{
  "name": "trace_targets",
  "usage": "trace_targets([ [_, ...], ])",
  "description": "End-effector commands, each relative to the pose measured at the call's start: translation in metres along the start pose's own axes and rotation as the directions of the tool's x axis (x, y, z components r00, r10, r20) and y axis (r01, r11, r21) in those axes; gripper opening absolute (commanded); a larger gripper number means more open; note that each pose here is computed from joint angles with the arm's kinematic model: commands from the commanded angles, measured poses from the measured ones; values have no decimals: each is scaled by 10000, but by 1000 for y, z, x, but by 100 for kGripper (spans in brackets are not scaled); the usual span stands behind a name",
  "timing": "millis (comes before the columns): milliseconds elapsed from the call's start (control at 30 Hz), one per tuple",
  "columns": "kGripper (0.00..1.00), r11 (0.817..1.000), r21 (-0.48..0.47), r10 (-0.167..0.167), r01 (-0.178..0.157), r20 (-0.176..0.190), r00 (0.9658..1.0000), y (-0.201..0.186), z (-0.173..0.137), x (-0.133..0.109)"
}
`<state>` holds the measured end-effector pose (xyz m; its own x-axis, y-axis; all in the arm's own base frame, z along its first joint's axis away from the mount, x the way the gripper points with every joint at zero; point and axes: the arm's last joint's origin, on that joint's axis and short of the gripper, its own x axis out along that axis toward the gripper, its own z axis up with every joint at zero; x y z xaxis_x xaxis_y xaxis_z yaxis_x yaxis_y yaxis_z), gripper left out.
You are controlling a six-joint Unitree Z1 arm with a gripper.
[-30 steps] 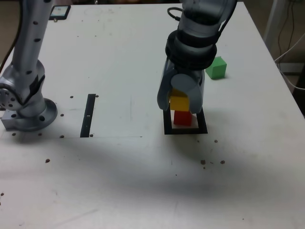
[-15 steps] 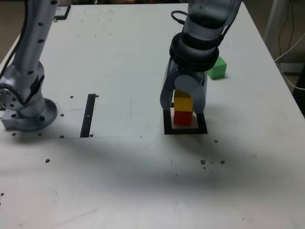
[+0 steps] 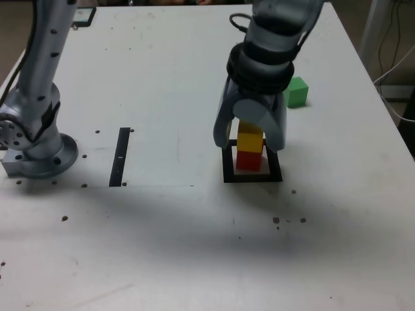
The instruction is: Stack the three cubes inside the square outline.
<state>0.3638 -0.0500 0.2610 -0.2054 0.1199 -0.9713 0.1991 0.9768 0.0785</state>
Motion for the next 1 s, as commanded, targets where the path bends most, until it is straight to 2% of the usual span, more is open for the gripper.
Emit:
trace_targets([
  [0,99,9999,-33,104,-103,299,9995,2,-8,-12],
  [133,99,9998,19,180,-181,563,9983,6,-17,-28],
  [267,99,9998,175,103,-115,664,9977,18,-21,-40],
  [500,99,9988,241,-433,416,752,9962,77,-19,-35],
  [567,99,9986,244,-491,472,825,9954,97,-17,-33],
  [633,99,9989,230,-420,400,912,9949,116,-16,-31],
  [767,99,9997,225,-66,43,1019,9948,149,-12,-28],
  [867,99,9992,349,135,-172,1035,9945,164,-6,-24],
  [967,99,9986,468,199,-245,963,9952,173,2,-16],
])
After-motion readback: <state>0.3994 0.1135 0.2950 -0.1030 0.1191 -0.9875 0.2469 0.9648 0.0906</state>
